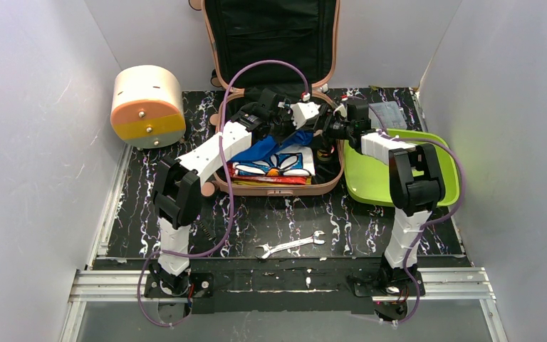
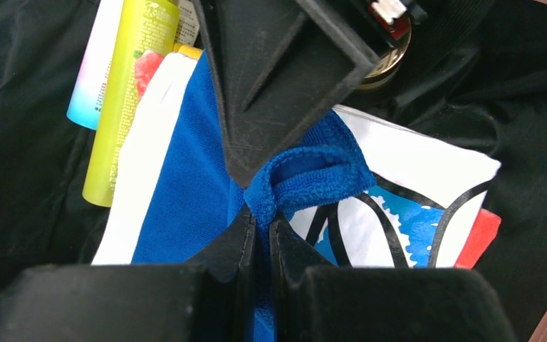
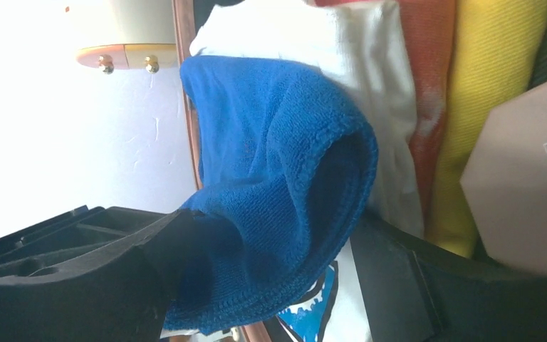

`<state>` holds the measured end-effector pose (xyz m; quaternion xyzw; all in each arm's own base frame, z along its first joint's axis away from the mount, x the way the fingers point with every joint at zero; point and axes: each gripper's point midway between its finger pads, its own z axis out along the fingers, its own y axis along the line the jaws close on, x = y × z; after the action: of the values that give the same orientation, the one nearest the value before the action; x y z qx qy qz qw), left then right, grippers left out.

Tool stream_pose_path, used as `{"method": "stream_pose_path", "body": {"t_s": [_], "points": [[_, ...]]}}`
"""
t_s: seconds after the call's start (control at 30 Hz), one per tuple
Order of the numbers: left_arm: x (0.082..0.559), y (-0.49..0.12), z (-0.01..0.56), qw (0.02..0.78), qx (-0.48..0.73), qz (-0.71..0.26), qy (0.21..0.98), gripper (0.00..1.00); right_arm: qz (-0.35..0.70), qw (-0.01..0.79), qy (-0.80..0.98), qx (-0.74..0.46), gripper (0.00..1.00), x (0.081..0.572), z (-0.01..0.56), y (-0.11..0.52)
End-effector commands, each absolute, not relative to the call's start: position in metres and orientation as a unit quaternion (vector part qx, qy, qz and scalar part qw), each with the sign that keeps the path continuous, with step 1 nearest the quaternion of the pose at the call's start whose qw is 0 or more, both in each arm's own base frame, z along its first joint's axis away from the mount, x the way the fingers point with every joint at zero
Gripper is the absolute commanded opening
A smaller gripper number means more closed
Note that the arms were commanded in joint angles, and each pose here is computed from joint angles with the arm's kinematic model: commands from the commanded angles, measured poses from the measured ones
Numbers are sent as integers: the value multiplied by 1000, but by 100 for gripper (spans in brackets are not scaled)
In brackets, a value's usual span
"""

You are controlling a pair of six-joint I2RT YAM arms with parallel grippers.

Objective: Open, take out, and arrange the luggage
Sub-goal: Pass from the left arm to the right

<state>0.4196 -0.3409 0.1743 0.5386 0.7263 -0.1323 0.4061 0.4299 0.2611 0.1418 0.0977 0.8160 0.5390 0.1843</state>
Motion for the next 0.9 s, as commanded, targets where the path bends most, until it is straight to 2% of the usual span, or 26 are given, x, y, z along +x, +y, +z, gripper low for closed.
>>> {"method": "stream_pose_path", "body": {"t_s": [0.0, 0.2, 0.33, 0.5, 0.63, 0.73, 0.8, 0.87], "points": [[410, -345, 205, 426, 542, -157, 707, 3, 549, 180, 810, 103, 90, 439, 140, 266], [399, -340, 203, 417, 546, -165, 708, 55, 547, 182, 810, 104, 90, 444, 136, 263], [394, -336, 205, 415, 546, -165, 708, 67, 551, 182, 809, 99, 89, 447, 135, 263], [388, -320, 216, 420, 536, -156, 716, 98, 543, 188, 814, 79, 83, 447, 133, 261], [383, -286, 228, 421, 501, -163, 738, 98, 526, 194, 827, 50, 74, 444, 132, 258], [377, -247, 235, 426, 470, -158, 757, 98, 515, 197, 834, 27, 63, 440, 130, 257], [366, -213, 236, 430, 445, -152, 771, 98, 509, 197, 838, 14, 49, 438, 128, 256], [355, -177, 233, 431, 413, -144, 789, 98, 509, 196, 838, 1, 29, 436, 125, 256]]}}
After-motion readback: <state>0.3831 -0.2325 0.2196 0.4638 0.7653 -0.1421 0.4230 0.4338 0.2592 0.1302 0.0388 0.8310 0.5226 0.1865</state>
